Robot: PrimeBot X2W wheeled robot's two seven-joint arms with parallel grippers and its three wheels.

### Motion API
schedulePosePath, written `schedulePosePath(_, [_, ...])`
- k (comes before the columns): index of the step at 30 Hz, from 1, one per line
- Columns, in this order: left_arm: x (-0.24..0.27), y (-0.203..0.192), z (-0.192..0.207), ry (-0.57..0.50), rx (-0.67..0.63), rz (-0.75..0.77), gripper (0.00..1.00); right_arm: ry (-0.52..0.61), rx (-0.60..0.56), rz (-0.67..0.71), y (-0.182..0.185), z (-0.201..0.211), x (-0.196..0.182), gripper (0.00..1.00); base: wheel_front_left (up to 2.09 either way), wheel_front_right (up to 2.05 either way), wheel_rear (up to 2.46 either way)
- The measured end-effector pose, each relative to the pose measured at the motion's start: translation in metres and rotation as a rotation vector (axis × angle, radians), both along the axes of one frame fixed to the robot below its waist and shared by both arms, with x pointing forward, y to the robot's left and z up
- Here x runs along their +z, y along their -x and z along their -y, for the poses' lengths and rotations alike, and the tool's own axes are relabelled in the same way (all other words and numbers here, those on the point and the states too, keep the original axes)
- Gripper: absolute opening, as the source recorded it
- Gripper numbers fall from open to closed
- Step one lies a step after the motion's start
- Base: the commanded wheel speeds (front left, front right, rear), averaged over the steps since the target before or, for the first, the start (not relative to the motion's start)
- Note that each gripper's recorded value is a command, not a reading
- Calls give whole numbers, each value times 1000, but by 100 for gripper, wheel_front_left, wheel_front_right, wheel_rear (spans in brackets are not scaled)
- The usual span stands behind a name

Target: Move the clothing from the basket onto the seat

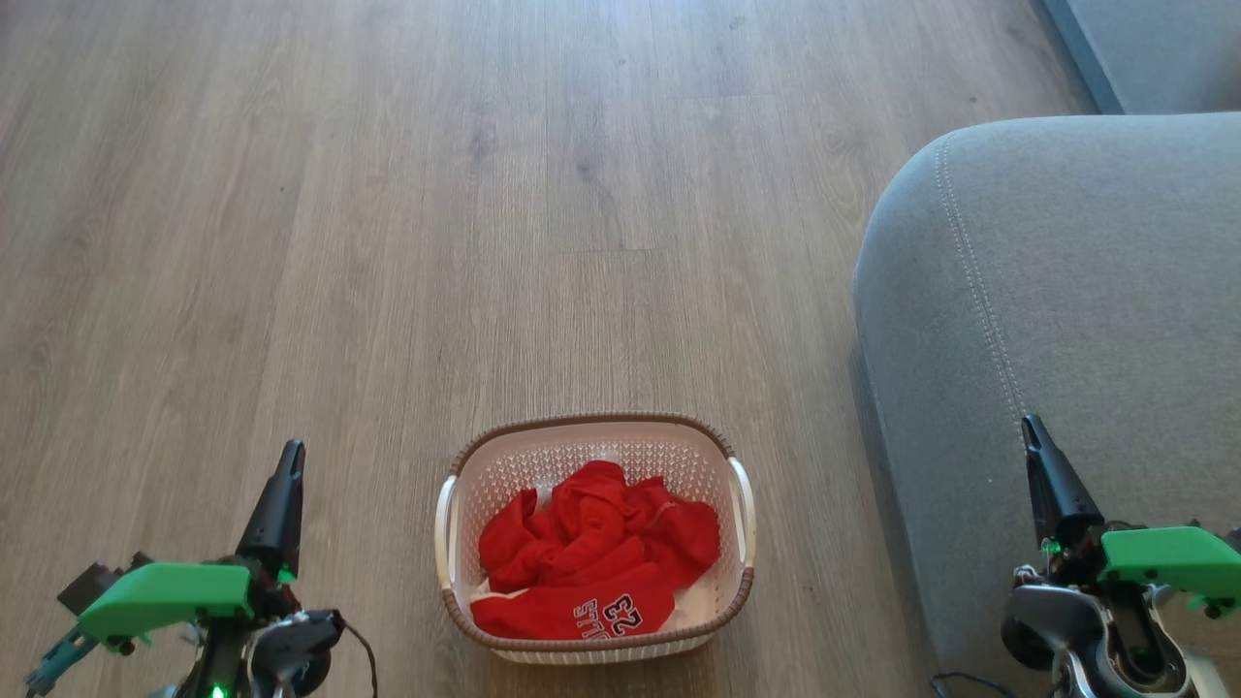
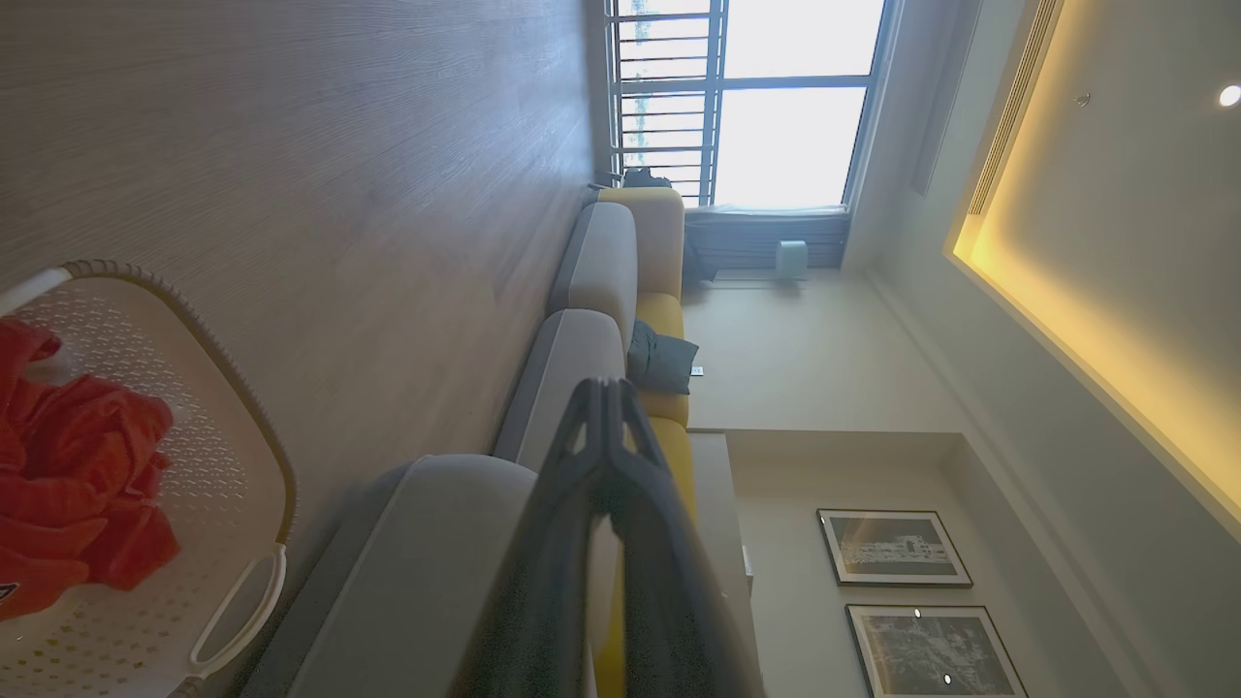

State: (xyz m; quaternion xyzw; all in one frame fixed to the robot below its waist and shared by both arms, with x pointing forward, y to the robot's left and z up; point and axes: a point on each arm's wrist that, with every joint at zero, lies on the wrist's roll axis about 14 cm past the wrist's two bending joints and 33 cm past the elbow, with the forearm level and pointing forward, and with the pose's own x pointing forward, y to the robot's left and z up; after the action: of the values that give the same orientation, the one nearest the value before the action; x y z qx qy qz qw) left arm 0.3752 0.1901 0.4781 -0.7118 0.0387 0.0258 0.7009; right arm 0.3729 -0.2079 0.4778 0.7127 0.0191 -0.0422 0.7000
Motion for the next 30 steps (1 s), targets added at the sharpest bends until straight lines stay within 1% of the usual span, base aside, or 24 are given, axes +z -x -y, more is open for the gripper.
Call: schedulePosePath(30, [0,0,0,0,0,0,0,0,0,0,0,0,0,0,0,0,0])
